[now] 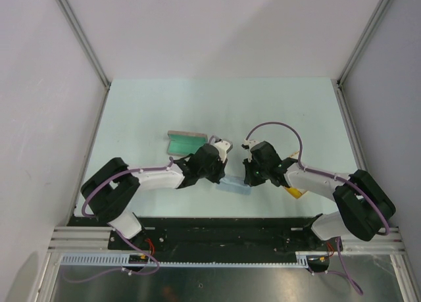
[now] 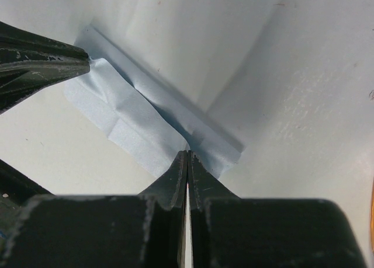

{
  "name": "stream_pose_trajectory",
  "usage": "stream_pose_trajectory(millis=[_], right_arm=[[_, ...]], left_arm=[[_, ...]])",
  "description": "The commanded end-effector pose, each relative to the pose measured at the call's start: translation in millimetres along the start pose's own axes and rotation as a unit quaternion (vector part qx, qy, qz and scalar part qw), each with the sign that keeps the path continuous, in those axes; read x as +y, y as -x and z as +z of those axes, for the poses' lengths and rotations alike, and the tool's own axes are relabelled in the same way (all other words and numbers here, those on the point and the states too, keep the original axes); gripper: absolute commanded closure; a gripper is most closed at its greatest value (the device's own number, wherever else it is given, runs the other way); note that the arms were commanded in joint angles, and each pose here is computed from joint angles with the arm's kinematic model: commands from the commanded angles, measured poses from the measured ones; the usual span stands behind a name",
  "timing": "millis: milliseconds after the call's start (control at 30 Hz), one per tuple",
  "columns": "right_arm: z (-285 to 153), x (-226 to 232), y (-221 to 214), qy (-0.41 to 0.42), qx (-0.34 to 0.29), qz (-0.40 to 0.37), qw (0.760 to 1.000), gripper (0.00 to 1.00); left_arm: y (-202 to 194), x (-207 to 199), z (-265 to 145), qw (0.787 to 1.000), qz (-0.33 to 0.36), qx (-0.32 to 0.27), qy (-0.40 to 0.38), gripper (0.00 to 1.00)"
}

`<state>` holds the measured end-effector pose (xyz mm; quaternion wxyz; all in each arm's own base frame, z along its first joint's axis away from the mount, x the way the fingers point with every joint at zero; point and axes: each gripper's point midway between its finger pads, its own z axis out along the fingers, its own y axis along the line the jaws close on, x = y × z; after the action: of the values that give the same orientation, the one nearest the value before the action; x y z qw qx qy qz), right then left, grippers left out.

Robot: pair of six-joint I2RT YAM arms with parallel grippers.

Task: Organize the sunglasses
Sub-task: Fold the glasses cleaning cloth at the center of the board.

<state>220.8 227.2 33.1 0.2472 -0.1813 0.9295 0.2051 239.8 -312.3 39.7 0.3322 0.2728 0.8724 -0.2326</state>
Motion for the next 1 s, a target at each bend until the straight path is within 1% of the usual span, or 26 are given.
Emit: stream_pose_trajectory(millis=[0, 67, 100, 167, 200, 233, 300, 400, 467, 533, 600, 633, 700, 833, 933, 967], right_arm=[[2.6, -1.6, -3.5, 0.0, 0.006, -0.001, 1.0, 0.97], [2.1, 0.2, -2.6, 0.006, 0.005, 0.0, 1.0, 0.91], [1.1, 1.3, -2.2, 0.007, 0.004, -0.001, 1.0, 0.86], [-0.8, 2.4, 0.1, 0.009, -0.001, -0.002, 1.0, 0.8], [-1.6, 3.0, 1.5, 0.01, -0.004, -0.001, 1.0, 0.74], [-4.1, 4.1, 4.3, 0.013, -0.01, -0.002, 1.0, 0.71], [-7.0, 6.3, 6.1, 0.017, -0.014, -0.002, 1.0, 0.63], [-14.3, 10.6, 11.7, 0.025, -0.024, -0.001, 0.999, 0.58], [-19.8, 13.6, 15.2, 0.03, -0.03, 0.001, 0.999, 0.57], [-24.8, 15.6, 19.4, 0.034, -0.039, 0.001, 0.999, 0.56], [-27.3, 15.8, 23.9, 0.033, -0.047, 0.004, 0.998, 0.57], [-27.7, 15.9, 25.2, 0.035, -0.049, 0.005, 0.998, 0.57], [-24.9, 14.6, 26.3, 0.033, -0.049, 0.01, 0.998, 0.59], [-11.8, 15.4, 20.5, 0.035, -0.033, 0.021, 0.999, 0.63], [-1.8, 15.5, 17.2, 0.033, -0.024, 0.032, 0.999, 0.69], [0.2, 16.6, 16.5, 0.034, -0.022, 0.033, 0.999, 0.73]], left_arm=[[0.5, -6.6, -1.2, 1.0, -0.003, -0.008, -0.013, 1.0], [-1.7, -5.6, -2.0, 1.0, -0.003, -0.007, -0.01, 1.0], [-0.3, -4.3, -2.4, 1.0, -0.003, -0.01, -0.006, 0.97], [1.3, -3.7, -5.1, 1.0, -0.003, -0.015, -0.004, 0.93], [2.8, -4.0, -6.0, 1.0, -0.004, -0.017, -0.004, 0.89], [4.2, -3.4, -7.1, 1.0, -0.002, -0.02, -0.002, 0.86], [9.9, -4.7, -10.8, 1.0, -0.002, -0.029, -0.003, 0.82], [14.2, -5.8, -16.5, 0.999, -0.002, -0.038, -0.005, 0.76], [13.5, -6.3, -19.7, 0.999, -0.003, -0.041, -0.008, 0.75], [16.9, -6.2, -26.1, 0.999, -0.002, -0.05, -0.007, 0.71], [20.6, -6.5, -33.0, 0.998, -0.004, -0.061, -0.008, 0.66], [23.1, -2.3, -34.7, 0.998, -0.005, -0.068, 0.005, 0.65], [28.0, -3.1, -38.1, 0.997, -0.007, -0.077, 0.004, 0.63], [31.9, -4.4, -32.8, 0.997, -0.01, -0.075, 0.005, 0.64], [34.3, -3.2, -26.0, 0.997, -0.016, -0.072, 0.012, 0.65], [34.9, -3.7, -24.6, 0.997, -0.018, -0.071, 0.011, 0.66]])
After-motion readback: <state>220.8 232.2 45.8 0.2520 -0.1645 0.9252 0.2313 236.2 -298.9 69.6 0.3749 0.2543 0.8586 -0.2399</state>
